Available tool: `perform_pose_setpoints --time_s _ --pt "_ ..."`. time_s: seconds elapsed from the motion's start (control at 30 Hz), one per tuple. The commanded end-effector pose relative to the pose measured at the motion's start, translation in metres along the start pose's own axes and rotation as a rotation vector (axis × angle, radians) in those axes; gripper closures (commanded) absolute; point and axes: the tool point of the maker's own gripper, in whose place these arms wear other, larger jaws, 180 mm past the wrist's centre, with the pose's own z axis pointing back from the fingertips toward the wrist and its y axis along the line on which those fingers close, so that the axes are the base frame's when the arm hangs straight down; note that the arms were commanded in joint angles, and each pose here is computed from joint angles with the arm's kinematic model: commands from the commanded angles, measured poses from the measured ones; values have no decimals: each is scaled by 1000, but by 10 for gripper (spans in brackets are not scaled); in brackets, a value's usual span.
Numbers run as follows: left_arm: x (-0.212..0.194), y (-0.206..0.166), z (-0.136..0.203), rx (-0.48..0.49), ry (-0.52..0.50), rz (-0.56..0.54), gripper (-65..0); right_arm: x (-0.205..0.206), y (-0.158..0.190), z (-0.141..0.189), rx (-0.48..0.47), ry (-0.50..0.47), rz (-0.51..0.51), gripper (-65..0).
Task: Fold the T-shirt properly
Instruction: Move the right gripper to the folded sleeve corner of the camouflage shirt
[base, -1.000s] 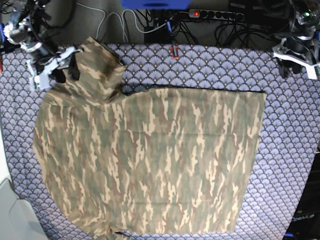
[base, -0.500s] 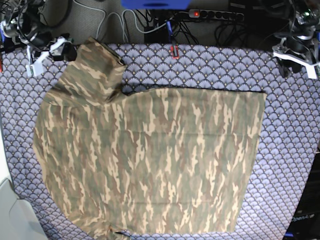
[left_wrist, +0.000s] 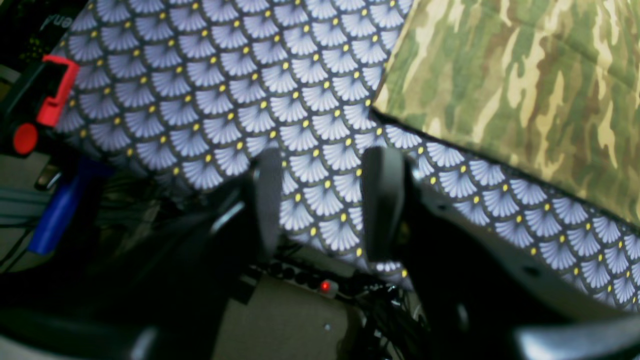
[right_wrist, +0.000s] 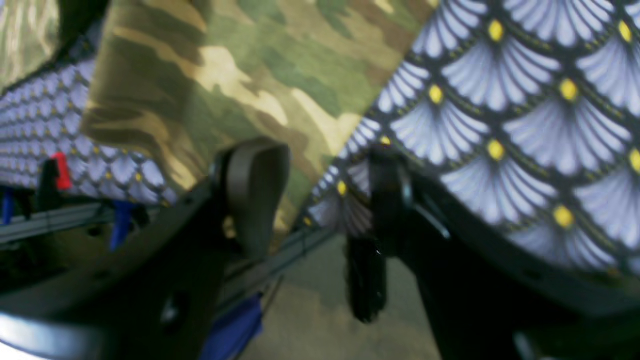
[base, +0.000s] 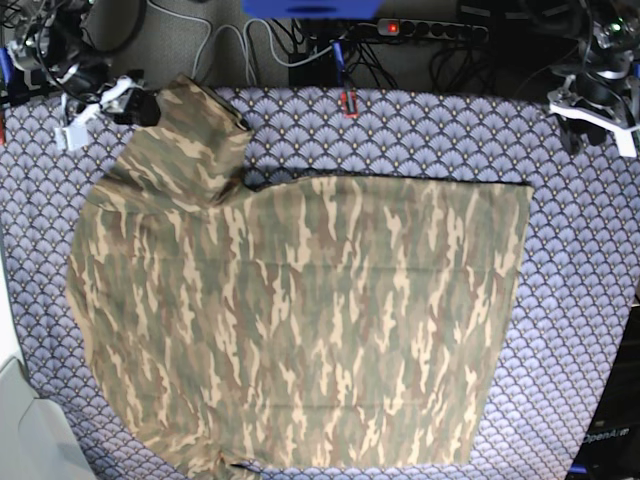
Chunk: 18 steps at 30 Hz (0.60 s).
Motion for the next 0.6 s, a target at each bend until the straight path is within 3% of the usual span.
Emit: perform_pose_setpoints --time_s 0.0,0.37,0.57 --pt "8 2 3 3 -29 -14 -257 -18 0 -2 -8 90 21 -315" --pt "8 2 3 4 -27 -14 -257 -26 15 -11 29 101 9 -299" --pt "13 0 -2 -3 -46 -3 -259 -24 15 -11 29 98 12 -131"
